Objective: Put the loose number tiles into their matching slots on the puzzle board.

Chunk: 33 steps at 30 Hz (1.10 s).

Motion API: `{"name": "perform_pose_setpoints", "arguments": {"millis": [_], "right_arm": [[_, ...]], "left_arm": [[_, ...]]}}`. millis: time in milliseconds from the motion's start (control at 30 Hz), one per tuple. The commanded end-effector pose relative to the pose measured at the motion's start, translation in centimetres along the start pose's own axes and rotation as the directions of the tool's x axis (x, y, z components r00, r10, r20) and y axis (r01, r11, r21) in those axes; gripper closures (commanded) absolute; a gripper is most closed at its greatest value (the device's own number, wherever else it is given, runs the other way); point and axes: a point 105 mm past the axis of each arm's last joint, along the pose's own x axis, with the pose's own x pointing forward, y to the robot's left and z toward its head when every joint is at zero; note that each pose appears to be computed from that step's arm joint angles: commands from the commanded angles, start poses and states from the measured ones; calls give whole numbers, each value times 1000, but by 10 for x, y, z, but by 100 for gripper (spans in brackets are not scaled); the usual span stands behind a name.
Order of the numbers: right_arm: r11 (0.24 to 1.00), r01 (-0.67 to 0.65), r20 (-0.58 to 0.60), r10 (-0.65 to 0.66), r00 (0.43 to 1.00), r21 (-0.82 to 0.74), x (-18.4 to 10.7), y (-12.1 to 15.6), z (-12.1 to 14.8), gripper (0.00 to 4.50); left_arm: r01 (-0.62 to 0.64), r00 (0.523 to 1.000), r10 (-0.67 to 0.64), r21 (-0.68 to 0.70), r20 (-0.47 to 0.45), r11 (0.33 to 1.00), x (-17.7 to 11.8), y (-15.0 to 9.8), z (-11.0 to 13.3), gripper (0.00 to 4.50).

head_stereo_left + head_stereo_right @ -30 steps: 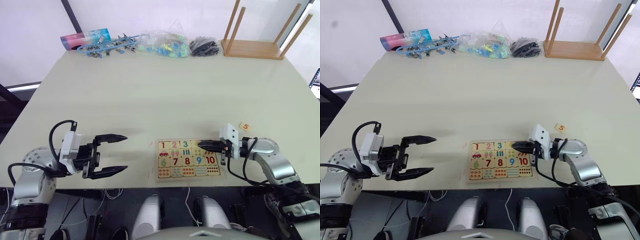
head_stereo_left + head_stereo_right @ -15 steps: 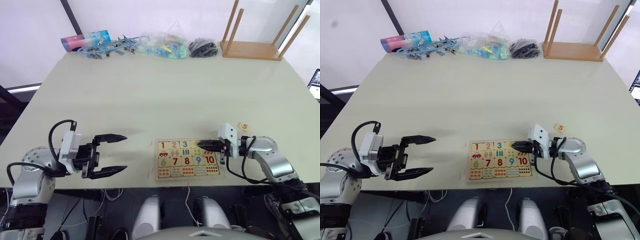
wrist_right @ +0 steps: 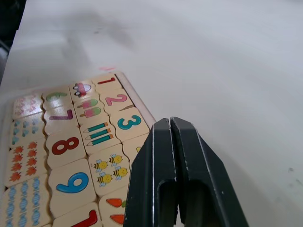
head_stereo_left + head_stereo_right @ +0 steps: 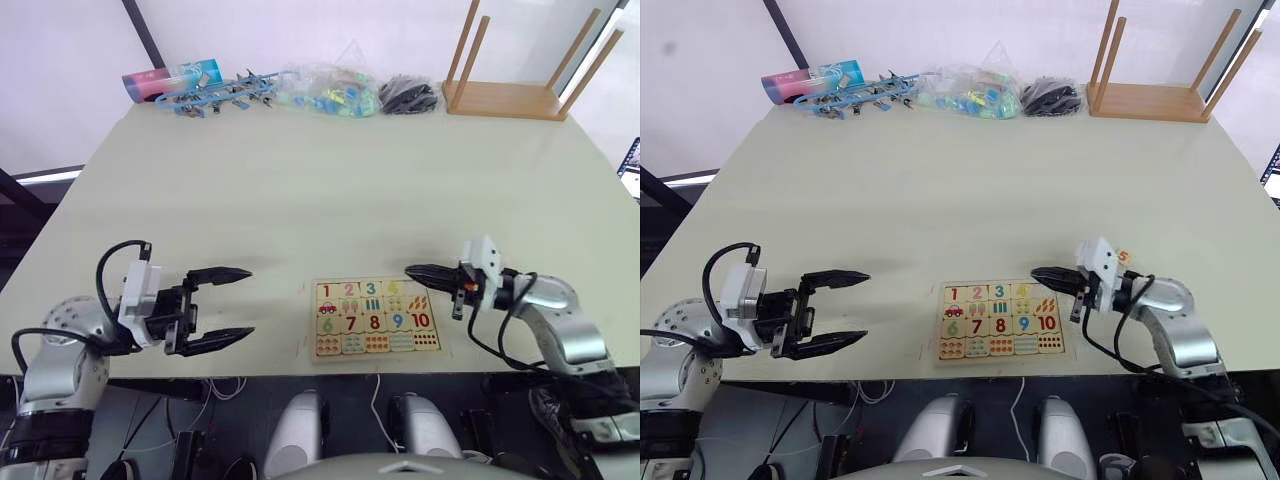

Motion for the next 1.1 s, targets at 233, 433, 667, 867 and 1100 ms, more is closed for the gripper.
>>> {"name": "perform_pose_setpoints", "arguments": {"millis": [233,433,667,867,1100], "right_arm": [[968,250,33,-251,968,10,-64,-14,3,187],[899,436,15,-437,899,40,-113,-10,-12,7],[808,586,0,-587,809,66,-154,3,-25,7],[748,659,-15,-660,751,80,-175,10,-30,7],[729,681,-28,-681,732,78,-185,10,-30,7]], "left_arm": [[-253,968,252,20,14,967,-2,19,-6,0],[-365,931,365,-11,23,931,-8,21,-15,0],[-466,884,467,-35,-4,884,-27,16,-23,0],[-505,862,506,-51,13,862,-32,9,-22,0],[-534,844,537,-71,22,842,-35,6,-20,0]]}}
